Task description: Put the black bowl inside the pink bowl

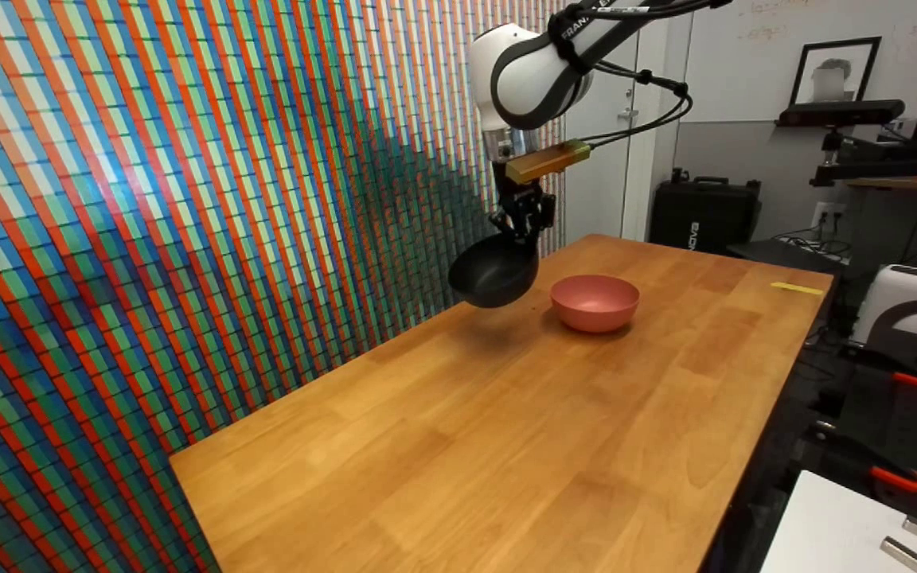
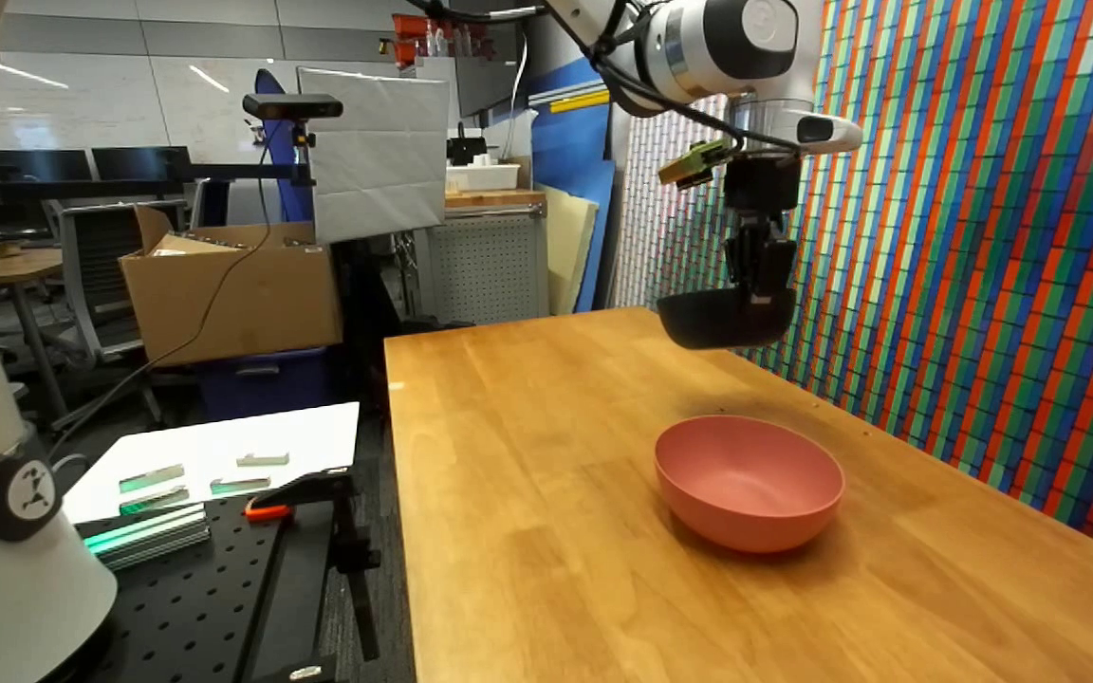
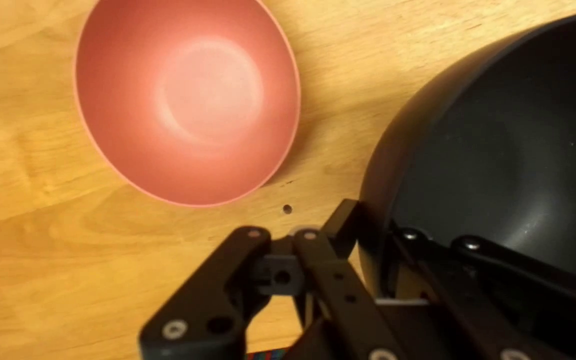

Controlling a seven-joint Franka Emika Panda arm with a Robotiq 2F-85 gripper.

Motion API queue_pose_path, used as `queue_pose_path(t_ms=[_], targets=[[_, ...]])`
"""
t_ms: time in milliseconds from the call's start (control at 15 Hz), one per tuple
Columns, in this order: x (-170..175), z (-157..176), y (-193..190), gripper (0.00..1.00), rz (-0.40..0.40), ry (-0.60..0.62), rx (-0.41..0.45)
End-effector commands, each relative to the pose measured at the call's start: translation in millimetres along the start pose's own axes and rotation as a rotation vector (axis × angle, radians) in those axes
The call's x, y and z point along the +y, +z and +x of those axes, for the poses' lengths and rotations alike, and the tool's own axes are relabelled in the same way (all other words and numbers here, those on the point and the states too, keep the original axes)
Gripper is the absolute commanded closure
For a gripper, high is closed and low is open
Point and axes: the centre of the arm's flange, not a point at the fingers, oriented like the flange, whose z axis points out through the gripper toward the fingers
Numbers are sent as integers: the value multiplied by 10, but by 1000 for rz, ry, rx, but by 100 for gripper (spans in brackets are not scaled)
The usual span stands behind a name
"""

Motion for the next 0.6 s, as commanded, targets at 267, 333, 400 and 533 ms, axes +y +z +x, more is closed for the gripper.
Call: queue_pose_path(t_ms=[267,333,400,533], targets=[[1121,-323,-41,96,31,142,-79],[1221,-351,-39,96,35,158,-86],[1325,-386,-25,96,39,174,-95],[1498,-451,3,96,44,202,-112]])
